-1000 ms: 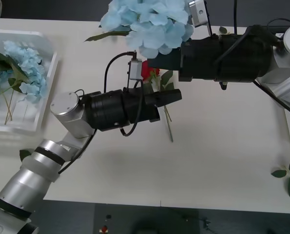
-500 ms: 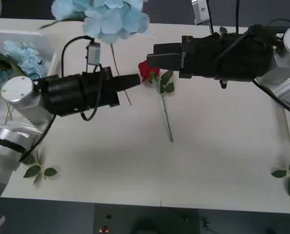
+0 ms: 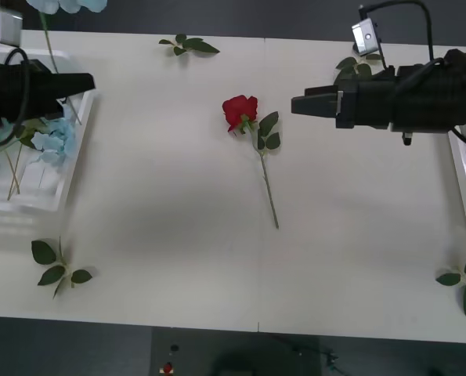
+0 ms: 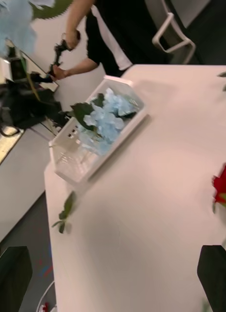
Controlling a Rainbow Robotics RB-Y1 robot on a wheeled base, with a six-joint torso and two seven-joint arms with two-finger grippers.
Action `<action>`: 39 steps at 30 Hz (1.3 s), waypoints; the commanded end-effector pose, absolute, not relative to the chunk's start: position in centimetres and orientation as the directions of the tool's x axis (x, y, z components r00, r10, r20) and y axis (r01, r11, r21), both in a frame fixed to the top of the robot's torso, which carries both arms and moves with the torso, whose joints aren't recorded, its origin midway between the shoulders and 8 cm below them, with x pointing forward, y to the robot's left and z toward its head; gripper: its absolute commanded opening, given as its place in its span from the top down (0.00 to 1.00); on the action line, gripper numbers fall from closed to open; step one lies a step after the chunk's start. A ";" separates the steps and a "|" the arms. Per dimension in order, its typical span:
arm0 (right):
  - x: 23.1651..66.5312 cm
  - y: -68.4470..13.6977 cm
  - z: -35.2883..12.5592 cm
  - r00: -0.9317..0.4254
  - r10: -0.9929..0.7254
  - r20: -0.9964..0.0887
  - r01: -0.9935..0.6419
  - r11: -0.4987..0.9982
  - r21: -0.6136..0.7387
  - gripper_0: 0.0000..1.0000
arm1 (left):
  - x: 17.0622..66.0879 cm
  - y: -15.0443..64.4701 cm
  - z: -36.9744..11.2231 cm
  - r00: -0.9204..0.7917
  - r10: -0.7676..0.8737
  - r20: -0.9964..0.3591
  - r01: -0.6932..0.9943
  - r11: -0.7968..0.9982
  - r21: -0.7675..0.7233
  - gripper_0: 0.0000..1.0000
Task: Put the red flowers into the right box and the blue flowers into the left box
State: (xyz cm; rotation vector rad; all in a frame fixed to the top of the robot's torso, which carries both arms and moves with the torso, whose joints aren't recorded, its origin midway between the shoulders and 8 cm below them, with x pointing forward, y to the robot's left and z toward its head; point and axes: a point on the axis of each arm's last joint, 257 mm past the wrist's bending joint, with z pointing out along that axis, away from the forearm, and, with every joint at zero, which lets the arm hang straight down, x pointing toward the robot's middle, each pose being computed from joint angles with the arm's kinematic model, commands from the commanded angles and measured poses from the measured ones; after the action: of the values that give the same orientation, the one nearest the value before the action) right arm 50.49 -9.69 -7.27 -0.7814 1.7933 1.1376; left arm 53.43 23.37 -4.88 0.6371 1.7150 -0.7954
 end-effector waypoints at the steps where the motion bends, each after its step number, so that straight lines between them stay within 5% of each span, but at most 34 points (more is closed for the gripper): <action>1: 52.5 -14.6 -7.4 -0.476 -0.095 -0.874 -0.786 0.493 0.374 0.00 | 54.8 29.2 -0.7 -0.207 0.127 -0.970 0.670 0.741 -0.046 1.00; 7: 52.6 -18.9 -7.6 -0.501 -0.119 -0.857 -0.756 0.541 0.367 0.00 | 55.2 38.5 -0.5 -0.236 0.233 -0.943 0.496 0.864 0.089 1.00; 27: 43.6 -21.2 -4.9 -0.394 -0.059 -0.917 -0.893 0.261 0.367 0.00 | 50.1 55.0 -4.9 -0.411 0.277 -0.868 0.170 0.959 0.226 0.99; 29: 42.3 -20.2 -5.1 -0.411 -0.044 -0.911 -0.889 0.240 0.390 0.00 | 50.0 55.1 -5.2 -0.416 0.280 -0.865 0.171 0.959 0.228 0.94; 31: 41.3 -19.5 -5.3 -0.412 -0.052 -0.910 -0.891 0.232 0.390 0.00 | 49.8 54.9 -5.4 -0.417 0.274 -0.867 0.178 0.960 0.218 0.53; 33: 40.5 -18.7 -5.4 -0.409 -0.061 -0.911 -0.895 0.221 0.387 0.00 | 49.7 55.0 -5.5 -0.416 0.269 -0.868 0.175 0.961 0.214 0.29; 35: 39.8 -17.9 -5.5 -0.406 -0.066 -0.911 -0.898 0.214 0.385 0.00 | 49.6 55.1 -5.5 -0.417 0.270 -0.868 0.175 0.961 0.215 0.17; 39: 39.2 -16.7 -5.3 -0.396 -0.066 -0.916 -0.903 0.212 0.375 0.00 | 49.0 54.0 -5.8 -0.431 0.267 -0.862 0.220 0.958 0.186 0.11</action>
State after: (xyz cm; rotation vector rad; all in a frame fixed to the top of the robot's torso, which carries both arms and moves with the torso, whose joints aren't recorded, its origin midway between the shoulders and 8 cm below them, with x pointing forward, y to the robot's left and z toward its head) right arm 39.35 -16.95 -7.47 -0.8648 1.7168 1.3307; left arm 50.17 53.56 -8.18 0.3055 2.0316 0.0357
